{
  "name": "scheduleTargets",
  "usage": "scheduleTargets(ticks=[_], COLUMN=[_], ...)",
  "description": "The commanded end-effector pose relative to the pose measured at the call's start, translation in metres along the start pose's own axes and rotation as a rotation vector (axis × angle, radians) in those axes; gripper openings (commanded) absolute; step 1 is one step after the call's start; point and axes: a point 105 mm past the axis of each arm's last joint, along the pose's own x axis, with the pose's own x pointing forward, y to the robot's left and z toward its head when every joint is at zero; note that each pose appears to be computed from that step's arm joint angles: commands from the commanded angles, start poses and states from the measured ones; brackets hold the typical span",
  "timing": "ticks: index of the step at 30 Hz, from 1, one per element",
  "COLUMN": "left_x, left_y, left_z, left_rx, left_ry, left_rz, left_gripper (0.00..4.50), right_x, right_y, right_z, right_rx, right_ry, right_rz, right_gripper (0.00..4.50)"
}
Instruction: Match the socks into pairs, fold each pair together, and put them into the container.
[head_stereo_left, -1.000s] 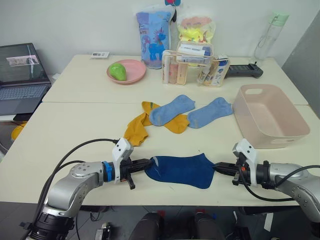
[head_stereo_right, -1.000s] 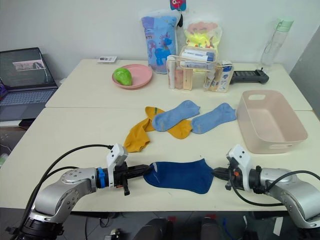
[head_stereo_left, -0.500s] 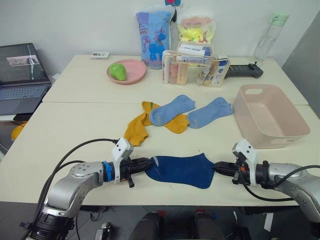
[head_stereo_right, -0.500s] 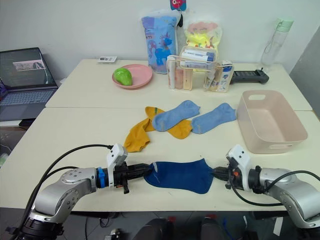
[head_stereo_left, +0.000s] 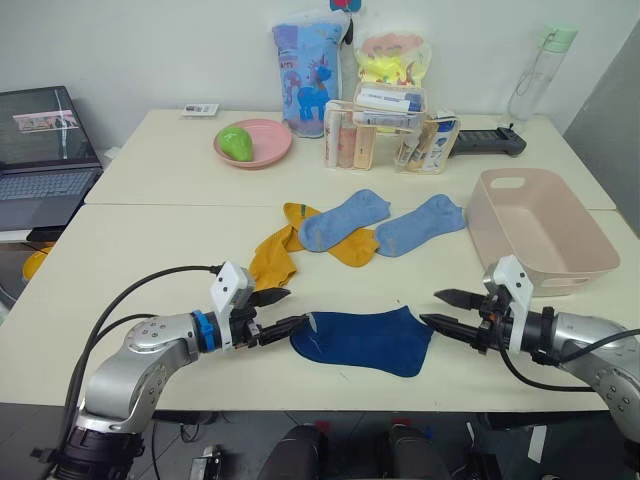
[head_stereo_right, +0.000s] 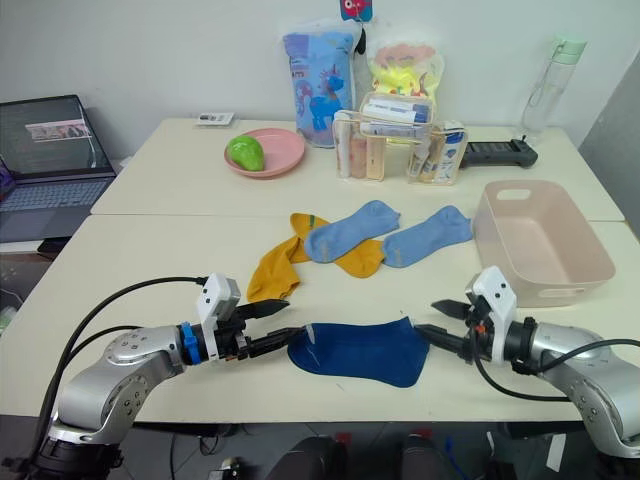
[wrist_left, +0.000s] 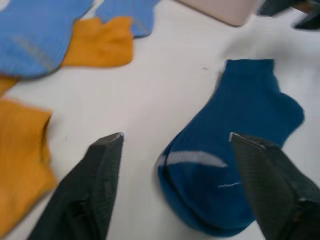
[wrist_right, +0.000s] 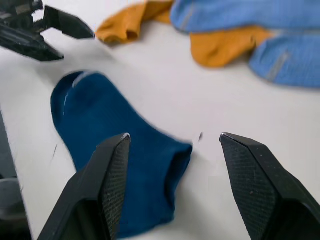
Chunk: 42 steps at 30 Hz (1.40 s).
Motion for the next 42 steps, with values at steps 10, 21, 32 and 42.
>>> scheduleTargets(ticks=[10,21,32,42], left_x=[0.033,0.014,0.013,0.006], left_y=[-0.017,-0.003,-0.015,-0.003], left_z=[-0.032,-0.045,-0.046,-0.057], left_rx=[0.226,0.185,0.249,0.272], left_ry=[0.139,0.162,0.199,0.270], left_rz=[-0.171,-0.115,-0.204,-0.175], left_gripper=[0.01,0.01,0.01,0.01], right_x=[0.036,0.012,0.024,0.003], right_y=[0.011,0.012,0.041,0.031], right_z=[-0.049,-0.055,-0.038,-0.075], right_rx=[-0.272,-0.260,-0.233,-0.261], right_ry=[0.185,0.179,0.132,0.330], right_rz=[0.084,0.085,0.214,0.210], right_gripper=[0.00,0.00,0.00,0.00])
